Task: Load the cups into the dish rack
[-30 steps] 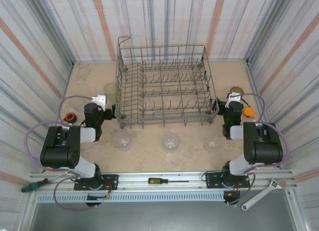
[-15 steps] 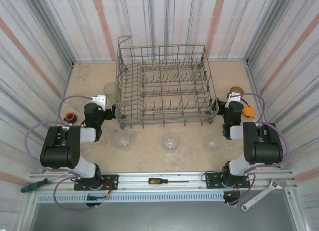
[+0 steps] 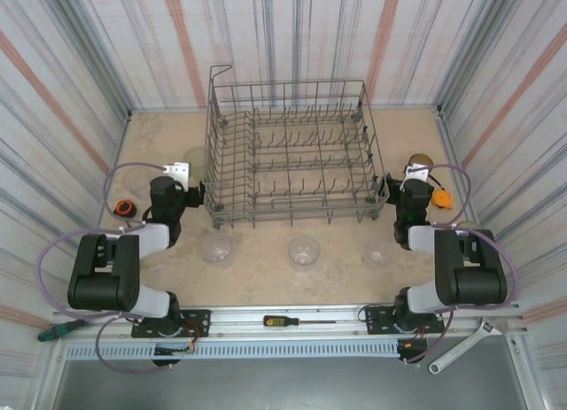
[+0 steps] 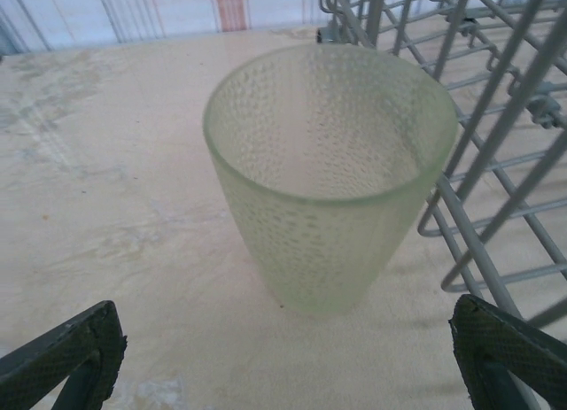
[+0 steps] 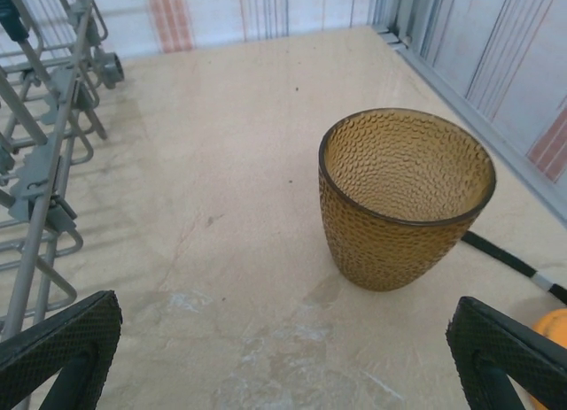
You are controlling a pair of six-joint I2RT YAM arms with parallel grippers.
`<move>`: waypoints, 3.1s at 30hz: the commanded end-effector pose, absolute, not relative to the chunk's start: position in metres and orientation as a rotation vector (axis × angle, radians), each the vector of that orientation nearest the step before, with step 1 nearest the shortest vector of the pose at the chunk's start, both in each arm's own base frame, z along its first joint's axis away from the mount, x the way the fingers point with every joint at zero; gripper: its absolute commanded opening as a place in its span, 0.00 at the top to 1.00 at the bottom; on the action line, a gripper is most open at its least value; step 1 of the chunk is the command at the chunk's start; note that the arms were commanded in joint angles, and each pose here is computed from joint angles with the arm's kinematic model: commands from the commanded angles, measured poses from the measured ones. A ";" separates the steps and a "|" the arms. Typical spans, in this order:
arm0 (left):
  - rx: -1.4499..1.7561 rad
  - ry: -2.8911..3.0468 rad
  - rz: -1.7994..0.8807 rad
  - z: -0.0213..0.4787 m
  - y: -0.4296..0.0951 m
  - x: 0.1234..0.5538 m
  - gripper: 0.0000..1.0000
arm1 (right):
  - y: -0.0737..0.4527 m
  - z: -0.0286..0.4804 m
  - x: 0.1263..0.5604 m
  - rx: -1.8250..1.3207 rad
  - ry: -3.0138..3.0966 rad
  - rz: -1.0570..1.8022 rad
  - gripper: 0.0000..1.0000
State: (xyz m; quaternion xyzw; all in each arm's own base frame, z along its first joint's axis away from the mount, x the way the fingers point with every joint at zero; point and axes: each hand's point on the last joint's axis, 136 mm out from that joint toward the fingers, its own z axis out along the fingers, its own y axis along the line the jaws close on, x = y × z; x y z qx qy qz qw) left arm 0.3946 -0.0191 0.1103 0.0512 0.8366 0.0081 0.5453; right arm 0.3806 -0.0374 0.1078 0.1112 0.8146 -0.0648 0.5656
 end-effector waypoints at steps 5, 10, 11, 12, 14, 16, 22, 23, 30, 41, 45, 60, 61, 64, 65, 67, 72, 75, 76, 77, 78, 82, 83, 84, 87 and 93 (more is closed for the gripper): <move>0.041 1.975 0.178 0.146 -0.011 0.391 0.01 | -0.041 0.132 0.367 0.349 1.945 -0.165 0.01; -0.066 1.949 0.168 0.169 -0.003 0.386 0.01 | -0.053 0.138 0.356 0.500 2.023 -0.190 0.01; -0.079 1.950 0.162 0.172 -0.003 0.385 0.01 | -0.053 0.139 0.354 0.514 2.039 -0.185 0.01; -0.100 1.957 0.156 0.175 -0.003 0.384 0.01 | -0.052 0.139 0.353 0.526 2.057 -0.178 0.01; -0.123 1.958 0.127 0.179 -0.008 0.381 0.01 | -0.050 0.140 0.350 0.550 2.081 -0.158 0.01; -0.114 1.948 0.099 0.186 -0.018 0.377 0.01 | -0.048 0.142 0.347 0.566 2.098 -0.130 0.01; -0.109 1.916 -0.007 0.214 -0.039 0.363 0.01 | -0.034 0.155 0.339 0.574 2.145 -0.024 0.01; -0.123 1.918 -0.020 0.219 -0.039 0.360 0.01 | -0.032 0.157 0.338 0.574 2.151 -0.010 0.01; -0.262 1.905 -0.007 0.248 -0.022 0.341 0.01 | -0.019 0.168 0.329 0.550 2.178 0.081 0.01; -0.312 1.930 -0.037 0.280 -0.019 0.331 0.01 | -0.002 0.182 0.319 0.486 2.274 0.163 0.01; -0.270 1.931 -0.094 0.293 -0.029 0.332 0.01 | 0.002 0.198 0.316 0.469 2.268 0.191 0.01; -0.162 1.971 -0.281 0.325 -0.063 0.336 0.01 | 0.011 0.244 0.306 0.435 2.200 0.273 0.01; -0.146 1.970 -0.317 0.327 -0.068 0.334 0.01 | 0.010 0.247 0.303 0.438 2.198 0.273 0.01; -0.117 1.960 -0.408 0.333 -0.081 0.331 0.01 | 0.005 0.249 0.290 0.462 2.213 0.260 0.01; -0.106 1.954 -0.429 0.335 -0.085 0.330 0.01 | 0.003 0.249 0.287 0.473 2.217 0.253 0.01; -0.087 1.951 -0.466 0.338 -0.092 0.328 0.01 | -0.004 0.250 0.279 0.502 2.221 0.232 0.01; -0.031 1.958 -0.528 0.339 -0.106 0.324 0.01 | -0.020 0.245 0.270 0.578 2.241 0.200 0.01; -0.010 1.959 -0.550 0.337 -0.111 0.323 0.01 | -0.027 0.242 0.277 0.603 2.278 0.184 0.01; -0.005 1.956 -0.556 0.338 -0.112 0.322 0.01 | -0.028 0.241 0.280 0.604 2.286 0.178 0.01; -0.001 1.958 -0.562 0.337 -0.114 0.323 0.01 | -0.031 0.243 0.283 0.605 2.287 0.172 0.01; 0.011 1.960 -0.569 0.337 -0.116 0.323 0.01 | -0.035 0.238 0.290 0.621 2.311 0.153 0.01; 0.035 1.976 -0.589 0.337 -0.122 0.323 0.01 | -0.051 0.234 0.311 0.644 2.337 0.096 0.01; 0.044 1.975 -0.599 0.337 -0.124 0.322 0.01 | -0.056 0.232 0.318 0.656 2.349 0.089 0.01; 0.054 1.969 -0.612 0.338 -0.126 0.321 0.01 | -0.060 0.230 0.324 0.665 2.363 0.083 0.01; 0.061 1.954 -0.620 0.339 -0.128 0.320 0.01 | -0.067 0.220 0.345 0.666 2.412 0.065 0.01; 0.051 1.928 -0.555 0.340 -0.118 0.319 0.01 | -0.073 0.204 0.382 0.671 2.466 0.070 0.00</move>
